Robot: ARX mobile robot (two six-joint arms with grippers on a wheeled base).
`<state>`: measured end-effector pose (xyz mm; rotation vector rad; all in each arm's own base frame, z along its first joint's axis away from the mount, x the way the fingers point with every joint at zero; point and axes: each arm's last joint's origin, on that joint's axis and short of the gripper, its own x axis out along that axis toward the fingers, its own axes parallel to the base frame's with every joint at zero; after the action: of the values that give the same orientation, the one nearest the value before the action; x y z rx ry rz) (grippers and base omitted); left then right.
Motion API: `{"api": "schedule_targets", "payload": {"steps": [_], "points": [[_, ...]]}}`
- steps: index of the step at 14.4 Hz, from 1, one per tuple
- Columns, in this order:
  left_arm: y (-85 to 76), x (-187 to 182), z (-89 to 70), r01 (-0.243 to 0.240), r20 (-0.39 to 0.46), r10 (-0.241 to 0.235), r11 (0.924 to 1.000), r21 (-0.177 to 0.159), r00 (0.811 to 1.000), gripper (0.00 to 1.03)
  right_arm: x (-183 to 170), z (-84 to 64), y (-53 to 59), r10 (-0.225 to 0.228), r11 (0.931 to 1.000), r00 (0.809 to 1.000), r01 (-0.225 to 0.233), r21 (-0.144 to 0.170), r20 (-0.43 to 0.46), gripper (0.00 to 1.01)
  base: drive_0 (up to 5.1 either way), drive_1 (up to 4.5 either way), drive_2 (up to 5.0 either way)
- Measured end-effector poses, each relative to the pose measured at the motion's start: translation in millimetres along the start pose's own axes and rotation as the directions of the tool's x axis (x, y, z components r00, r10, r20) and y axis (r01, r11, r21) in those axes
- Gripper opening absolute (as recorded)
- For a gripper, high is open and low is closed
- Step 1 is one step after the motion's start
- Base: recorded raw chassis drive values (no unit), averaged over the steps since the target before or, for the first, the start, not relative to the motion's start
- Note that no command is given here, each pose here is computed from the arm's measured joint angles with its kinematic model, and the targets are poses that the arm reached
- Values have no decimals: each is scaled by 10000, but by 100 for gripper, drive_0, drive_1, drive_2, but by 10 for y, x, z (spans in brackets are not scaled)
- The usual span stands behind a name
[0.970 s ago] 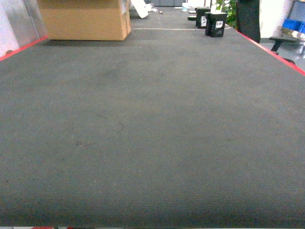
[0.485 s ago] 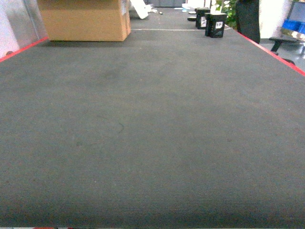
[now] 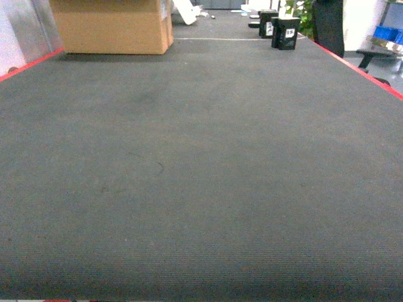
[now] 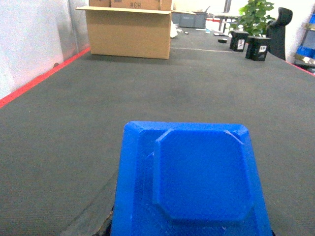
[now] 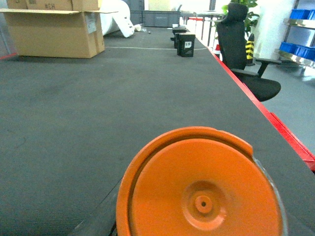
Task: Sort blue parts and orange caps into right shelf containers
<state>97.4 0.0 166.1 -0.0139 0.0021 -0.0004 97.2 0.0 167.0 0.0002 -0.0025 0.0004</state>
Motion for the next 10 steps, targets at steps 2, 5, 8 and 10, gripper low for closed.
{"api": "schedule_targets", "payload": {"steps": [2, 5, 8, 10], "points": [[0, 0, 0, -4, 0, 4, 10000, 0, 10000, 43, 0, 0, 0, 0, 10000, 10000, 0, 0, 0, 46, 0, 0, 0], [0, 0, 0, -4, 0, 4, 10000, 0, 10000, 43, 0, 0, 0, 0, 10000, 10000, 0, 0, 0, 46, 0, 0, 0], [1, 0, 0, -15, 0, 15, 10000, 0, 10000, 43, 0, 0, 0, 4, 10000, 10000, -4, 0, 0, 46, 0, 0, 0], [-1, 0, 0, 4, 0, -4, 10000, 0, 10000, 43, 0, 0, 0, 0, 10000, 10000, 0, 0, 0, 46, -143, -143, -143]]}}
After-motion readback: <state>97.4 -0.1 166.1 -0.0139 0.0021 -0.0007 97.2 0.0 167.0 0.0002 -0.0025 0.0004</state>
